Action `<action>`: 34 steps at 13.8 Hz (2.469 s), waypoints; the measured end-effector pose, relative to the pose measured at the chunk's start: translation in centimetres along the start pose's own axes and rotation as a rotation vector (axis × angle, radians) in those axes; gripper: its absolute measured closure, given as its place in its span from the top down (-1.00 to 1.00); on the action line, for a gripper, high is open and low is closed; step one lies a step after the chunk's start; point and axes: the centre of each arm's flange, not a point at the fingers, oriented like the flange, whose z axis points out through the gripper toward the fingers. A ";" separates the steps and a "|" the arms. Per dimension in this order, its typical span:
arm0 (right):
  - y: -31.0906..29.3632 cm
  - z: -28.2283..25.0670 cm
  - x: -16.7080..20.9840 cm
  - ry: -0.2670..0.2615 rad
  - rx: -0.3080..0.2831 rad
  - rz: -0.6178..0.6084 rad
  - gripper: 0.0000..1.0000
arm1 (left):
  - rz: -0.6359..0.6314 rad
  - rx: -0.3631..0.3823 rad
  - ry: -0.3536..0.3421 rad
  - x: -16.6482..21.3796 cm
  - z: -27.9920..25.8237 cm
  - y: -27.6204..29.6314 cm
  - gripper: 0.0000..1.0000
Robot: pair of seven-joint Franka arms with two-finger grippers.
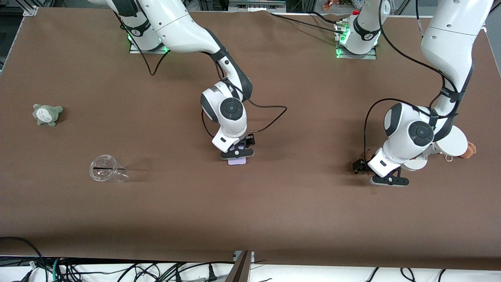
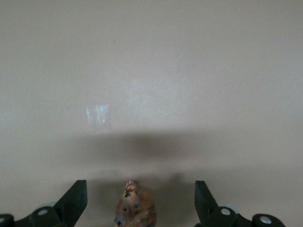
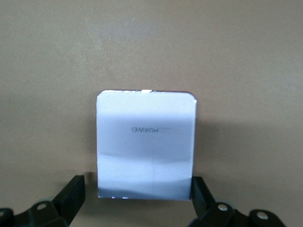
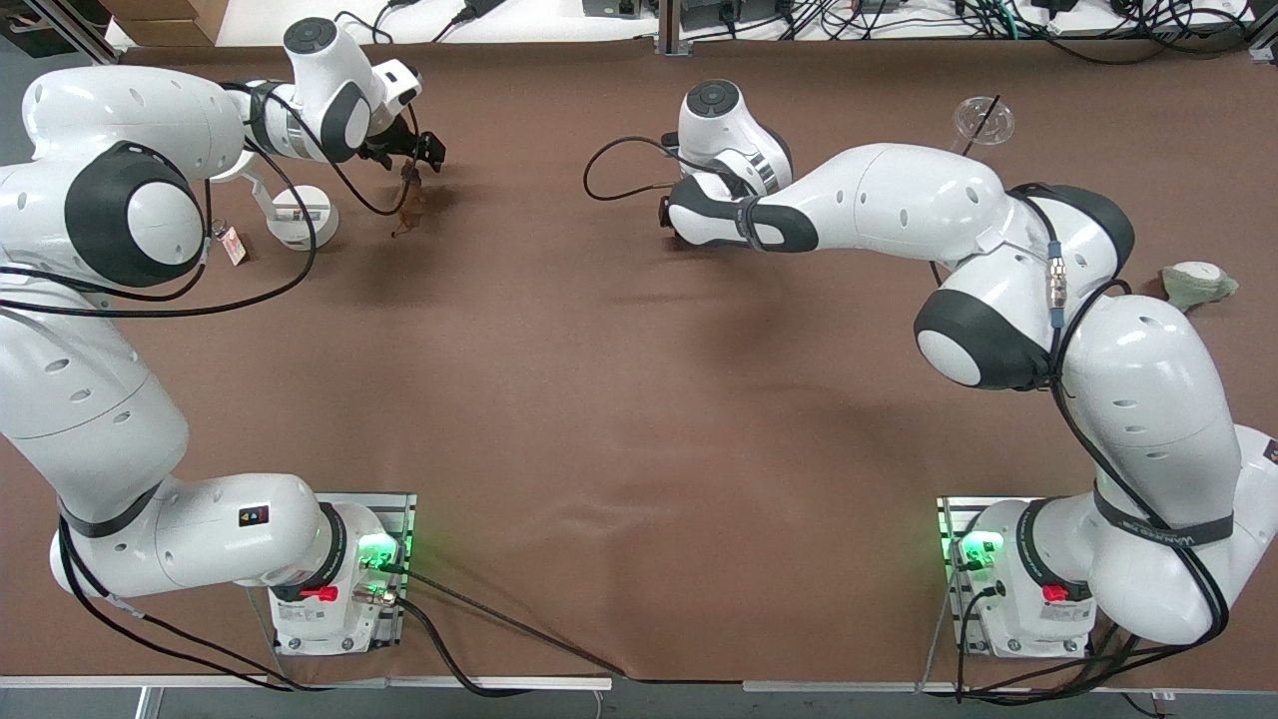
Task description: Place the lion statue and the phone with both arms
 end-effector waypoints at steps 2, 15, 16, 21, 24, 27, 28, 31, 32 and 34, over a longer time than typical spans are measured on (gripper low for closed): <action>0.0 0.3 -0.1 0.001 -0.001 -0.001 1.00 | 0.013 0.001 0.012 0.7 -2.2 0.8 1.00; -0.1 0.7 0.3 0.035 0.015 0.000 1.00 | 0.012 0.101 -0.156 -0.7 -29.3 4.5 1.00; -0.1 0.7 0.4 0.040 0.017 0.000 1.00 | 0.009 0.108 -0.161 -1.0 -30.5 3.8 1.00; 0.3 0.7 0.7 0.047 0.015 0.005 0.70 | 0.011 0.028 -0.171 -3.3 -36.0 -6.2 1.00; 1.0 0.6 1.3 0.060 0.014 0.015 0.70 | 0.012 0.018 -0.171 -4.0 -36.9 -7.7 1.00; 3.4 -0.4 3.5 0.086 0.016 0.054 0.70 | 0.033 0.016 -0.173 -3.9 -36.9 -6.4 1.00; 4.7 -1.0 4.4 0.099 0.012 0.072 0.70 | 0.034 0.016 -0.175 -3.9 -36.9 -6.4 1.00; 10.3 -2.1 7.1 0.099 -0.040 0.104 0.70 | 0.022 0.016 -0.183 -4.0 -36.8 -6.5 1.00; 12.6 -1.9 7.9 0.091 -0.054 0.108 0.70 | 0.008 0.017 -0.182 -4.0 -36.8 -6.5 1.00; 17.4 -1.0 9.1 0.069 -0.074 0.109 0.70 | -0.020 0.017 -0.175 -3.9 -37.5 -6.7 1.00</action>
